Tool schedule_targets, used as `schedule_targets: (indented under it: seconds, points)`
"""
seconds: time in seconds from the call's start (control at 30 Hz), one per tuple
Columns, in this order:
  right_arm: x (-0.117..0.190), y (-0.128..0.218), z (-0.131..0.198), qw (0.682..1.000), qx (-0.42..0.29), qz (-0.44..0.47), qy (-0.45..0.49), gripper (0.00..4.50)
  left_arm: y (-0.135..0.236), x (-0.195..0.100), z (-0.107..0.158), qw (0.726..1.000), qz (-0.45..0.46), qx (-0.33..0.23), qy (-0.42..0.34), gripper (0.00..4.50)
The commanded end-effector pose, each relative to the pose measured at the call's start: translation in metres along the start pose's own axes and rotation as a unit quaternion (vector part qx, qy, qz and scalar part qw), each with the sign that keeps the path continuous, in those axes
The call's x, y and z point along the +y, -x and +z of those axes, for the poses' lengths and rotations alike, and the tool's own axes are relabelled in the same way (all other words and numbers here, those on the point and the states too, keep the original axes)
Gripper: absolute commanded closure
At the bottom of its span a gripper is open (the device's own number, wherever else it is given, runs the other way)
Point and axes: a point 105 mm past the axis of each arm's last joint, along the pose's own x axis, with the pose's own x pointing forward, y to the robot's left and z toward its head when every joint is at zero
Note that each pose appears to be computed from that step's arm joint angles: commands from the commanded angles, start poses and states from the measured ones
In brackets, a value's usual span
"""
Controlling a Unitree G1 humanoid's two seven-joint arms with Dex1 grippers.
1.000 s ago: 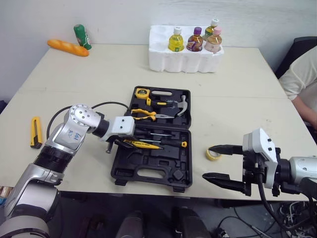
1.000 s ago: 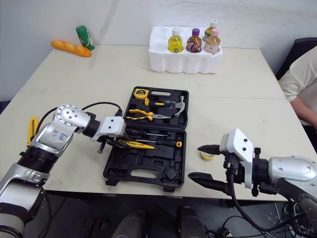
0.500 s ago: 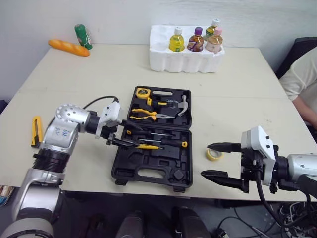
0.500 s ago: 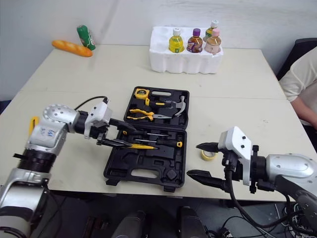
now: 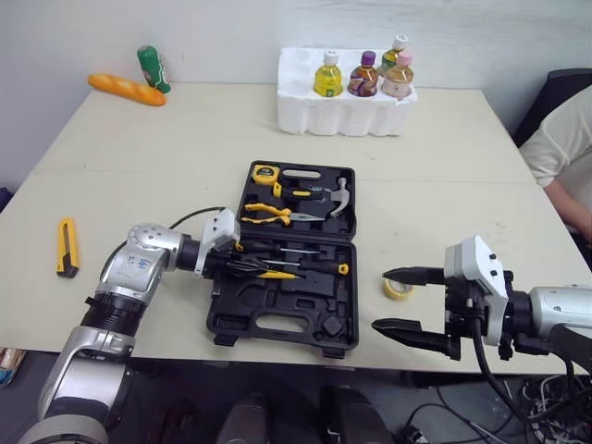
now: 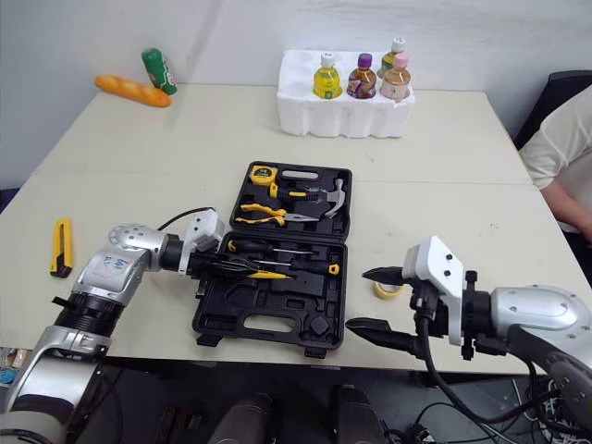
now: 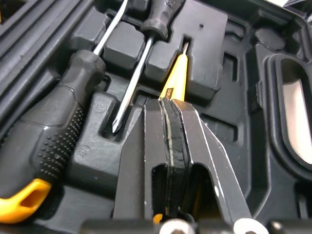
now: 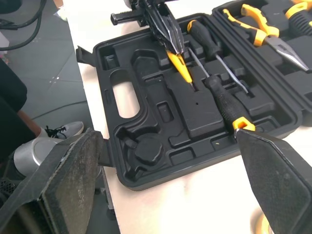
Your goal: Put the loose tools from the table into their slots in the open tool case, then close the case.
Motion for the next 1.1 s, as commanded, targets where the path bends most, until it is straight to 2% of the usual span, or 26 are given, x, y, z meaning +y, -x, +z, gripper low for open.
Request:
schedule_targets:
  seconds: [0.03, 0.2, 0.3, 0.4, 0.5, 0.67, 0.8, 0.93, 1.0, 1.03, 1.1]
  points:
    - [0.001, 0.001, 0.003, 1.0, -0.005, -0.003, 0.013, 0.0, -0.002, -0.005, -0.04, 0.996, 0.004, 0.088, 0.009, 4.46]
    - [-0.003, 0.001, -0.001, 1.0, 0.002, -0.009, 0.009, 0.0, -0.004, -0.012, -0.051, 0.995, 0.004, 0.098, 0.0, 4.46]
    - [-0.016, 0.004, -0.004, 0.999, 0.0, -0.04, 0.012, 0.0, 0.001, -0.004, -0.038, 0.998, 0.042, 0.047, 0.011, 4.46]
    - [-0.042, 0.017, -0.01, 0.995, -0.007, -0.104, 0.005, 0.0, 0.023, 0.0, -0.013, 0.994, 0.082, -0.059, 0.041, 3.62]
    - [-0.076, 0.049, -0.018, 0.982, -0.014, -0.187, -0.012, 0.0, 0.065, 0.001, -0.011, 0.972, 0.174, -0.134, 0.089, 2.36]
    - [-0.117, 0.109, -0.041, 0.954, -0.001, -0.295, -0.045, 0.0, 0.144, -0.022, -0.053, 0.901, 0.356, -0.165, 0.184, 0.03]
    - [-0.131, 0.141, -0.066, 0.942, 0.035, -0.327, -0.059, 0.0, 0.208, -0.062, -0.101, 0.822, 0.489, -0.156, 0.247, 0.03]
    - [-0.142, 0.165, -0.079, 0.93, 0.046, -0.358, -0.073, 0.0, 0.258, -0.098, -0.133, 0.726, 0.607, -0.156, 0.285, 0.03]
    - [-0.147, 0.174, -0.085, 0.924, 0.05, -0.372, -0.076, 0.0, 0.272, -0.114, -0.145, 0.681, 0.648, -0.158, 0.302, 0.03]
    - [-0.149, 0.176, -0.086, 0.922, 0.051, -0.375, -0.078, 0.0, 0.275, -0.119, -0.149, 0.667, 0.659, -0.161, 0.309, 0.03]
    - [-0.151, 0.175, -0.087, 0.924, 0.045, -0.372, -0.081, 0.0, 0.272, -0.124, -0.15, 0.66, 0.663, -0.162, 0.314, 0.03]
